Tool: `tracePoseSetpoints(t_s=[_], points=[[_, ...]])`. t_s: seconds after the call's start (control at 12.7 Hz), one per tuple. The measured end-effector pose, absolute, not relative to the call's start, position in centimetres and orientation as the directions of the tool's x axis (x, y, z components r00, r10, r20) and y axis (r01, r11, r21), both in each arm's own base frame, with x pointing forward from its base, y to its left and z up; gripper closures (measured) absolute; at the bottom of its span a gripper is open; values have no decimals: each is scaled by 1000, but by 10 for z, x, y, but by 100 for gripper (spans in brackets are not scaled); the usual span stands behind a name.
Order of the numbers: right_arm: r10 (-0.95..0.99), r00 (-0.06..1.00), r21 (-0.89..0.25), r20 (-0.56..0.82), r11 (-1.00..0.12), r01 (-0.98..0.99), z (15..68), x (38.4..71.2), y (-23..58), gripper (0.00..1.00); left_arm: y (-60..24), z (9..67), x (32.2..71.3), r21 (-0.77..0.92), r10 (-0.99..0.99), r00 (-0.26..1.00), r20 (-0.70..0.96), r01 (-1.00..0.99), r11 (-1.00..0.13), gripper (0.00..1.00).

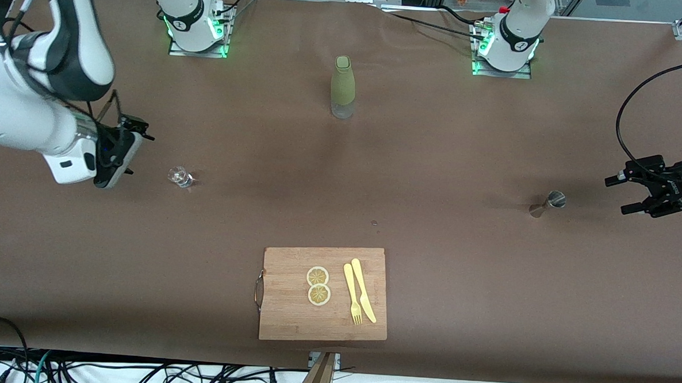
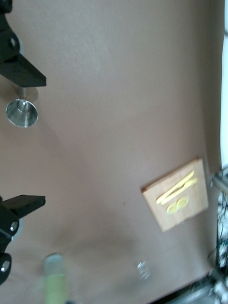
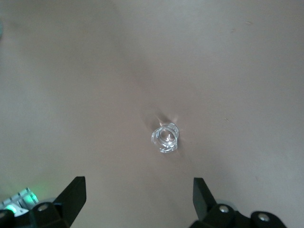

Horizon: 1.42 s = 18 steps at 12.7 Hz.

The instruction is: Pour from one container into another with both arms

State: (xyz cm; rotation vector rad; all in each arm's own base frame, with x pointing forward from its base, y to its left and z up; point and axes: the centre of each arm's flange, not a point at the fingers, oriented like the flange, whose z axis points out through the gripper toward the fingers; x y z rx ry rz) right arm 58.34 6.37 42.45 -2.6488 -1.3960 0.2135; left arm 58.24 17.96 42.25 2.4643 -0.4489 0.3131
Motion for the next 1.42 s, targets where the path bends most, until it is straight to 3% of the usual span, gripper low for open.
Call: tracePoseSetpoints(t_s=[0.47,1.03,1.42], points=[[453,888,-6,-86,-891,454,500,551,122,0,77,514,583,304,-8,993,117,-44,-952,0],[188,970,45,-153,-979,197,554,524,69,0,-8,578,538,85,130,990,49,126,-988,0],[-32,995,60,-93,-998,-27,582,525,26,0,-15,601,508,24,150,989,-4,150,-988,0]])
